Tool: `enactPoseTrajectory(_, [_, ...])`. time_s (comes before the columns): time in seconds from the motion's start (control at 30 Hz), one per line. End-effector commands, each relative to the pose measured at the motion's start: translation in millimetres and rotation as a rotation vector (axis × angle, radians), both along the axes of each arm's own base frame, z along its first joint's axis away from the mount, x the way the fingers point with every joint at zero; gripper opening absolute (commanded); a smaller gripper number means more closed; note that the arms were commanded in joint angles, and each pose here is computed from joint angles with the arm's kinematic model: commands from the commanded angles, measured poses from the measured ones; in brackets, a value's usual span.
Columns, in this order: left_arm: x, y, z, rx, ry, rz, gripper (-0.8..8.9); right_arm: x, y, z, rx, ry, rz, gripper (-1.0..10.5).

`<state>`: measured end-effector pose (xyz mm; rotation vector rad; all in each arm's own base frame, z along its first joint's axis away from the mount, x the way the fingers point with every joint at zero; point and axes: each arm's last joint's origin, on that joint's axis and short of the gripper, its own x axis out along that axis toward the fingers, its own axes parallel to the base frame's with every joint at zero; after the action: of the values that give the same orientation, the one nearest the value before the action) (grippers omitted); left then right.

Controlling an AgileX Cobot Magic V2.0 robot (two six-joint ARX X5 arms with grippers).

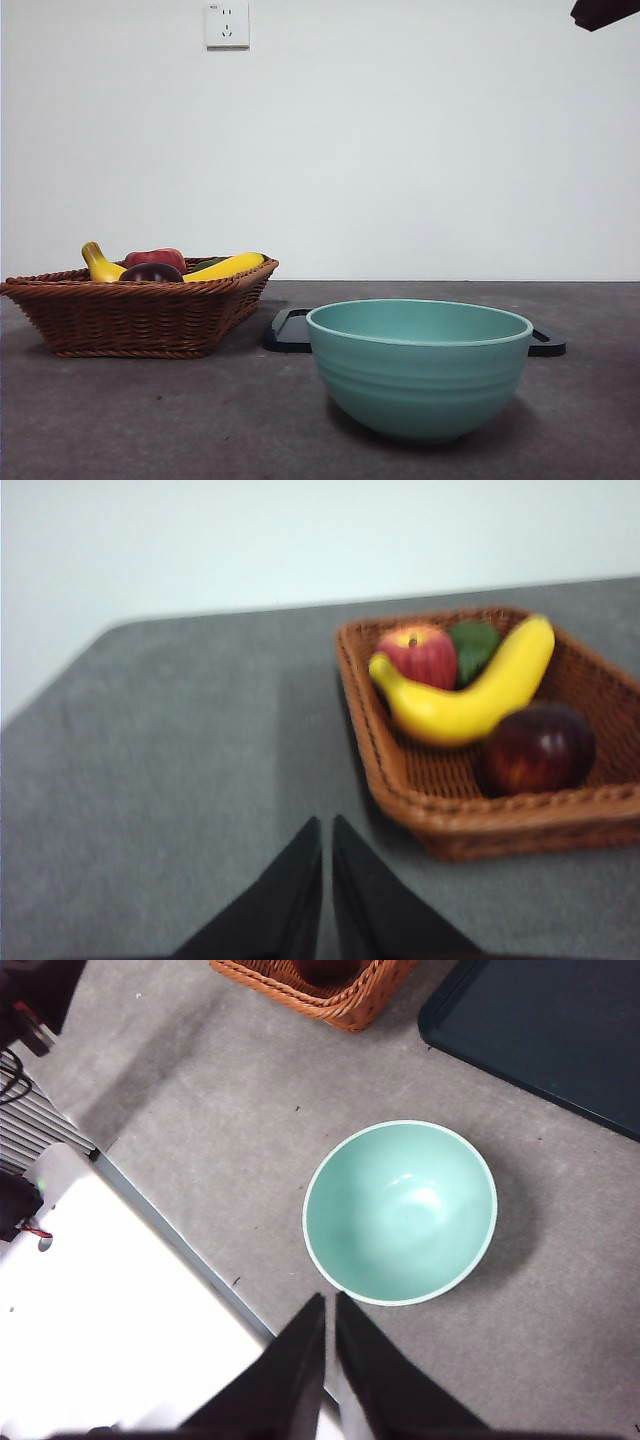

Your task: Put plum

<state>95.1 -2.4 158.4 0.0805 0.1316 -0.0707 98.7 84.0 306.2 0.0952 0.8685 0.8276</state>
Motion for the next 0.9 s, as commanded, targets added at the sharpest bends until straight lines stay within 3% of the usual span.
enactPoseTrajectory(0.03, [0.6,0.1,-8.4,-0.026,0.037,0.005,0.16,-0.1,1.3,6.0,0.012,-0.027,0.014,0.1])
enactPoseTrajectory(0.9, [0.5,0.1,-9.3,-0.072,0.049,0.012,0.16,-0.1,1.3,6.0,0.012,-0.027,0.014,0.1])
